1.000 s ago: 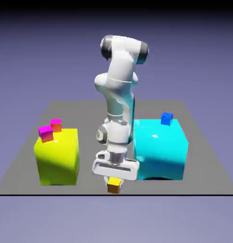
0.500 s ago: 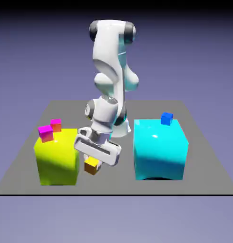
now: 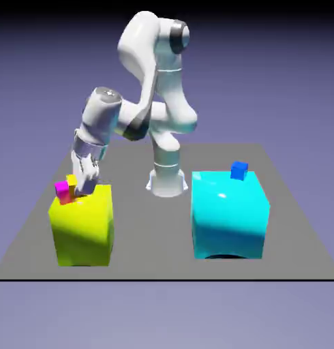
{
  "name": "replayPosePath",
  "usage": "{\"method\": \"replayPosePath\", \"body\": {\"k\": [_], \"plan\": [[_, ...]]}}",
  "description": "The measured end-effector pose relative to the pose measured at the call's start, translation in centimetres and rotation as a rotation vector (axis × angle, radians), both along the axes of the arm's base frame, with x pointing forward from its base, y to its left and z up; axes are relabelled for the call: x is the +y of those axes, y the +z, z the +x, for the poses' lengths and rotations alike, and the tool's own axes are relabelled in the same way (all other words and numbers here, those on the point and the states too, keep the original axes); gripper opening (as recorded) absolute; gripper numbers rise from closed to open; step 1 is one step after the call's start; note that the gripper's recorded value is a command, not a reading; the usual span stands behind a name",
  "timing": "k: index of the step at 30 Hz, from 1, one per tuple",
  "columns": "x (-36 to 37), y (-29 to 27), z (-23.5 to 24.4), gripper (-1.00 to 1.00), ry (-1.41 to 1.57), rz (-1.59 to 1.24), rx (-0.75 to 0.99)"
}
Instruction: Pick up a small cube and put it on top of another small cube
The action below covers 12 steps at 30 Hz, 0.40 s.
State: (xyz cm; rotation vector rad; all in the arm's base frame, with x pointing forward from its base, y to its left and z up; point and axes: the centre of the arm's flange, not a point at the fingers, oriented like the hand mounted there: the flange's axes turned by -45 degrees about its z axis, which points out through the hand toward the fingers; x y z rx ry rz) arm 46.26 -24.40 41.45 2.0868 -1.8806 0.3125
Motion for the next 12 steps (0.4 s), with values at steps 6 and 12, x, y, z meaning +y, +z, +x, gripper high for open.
{"method": "replayPosePath", "body": {"k": [6,12], "plan": [[-1.8,2.2,-2.1,-1.00,-0.181,0.002,-0.086],[-2.4,-0.9,-2.1,1.00,-0.177,0.001,-0.086]]}}
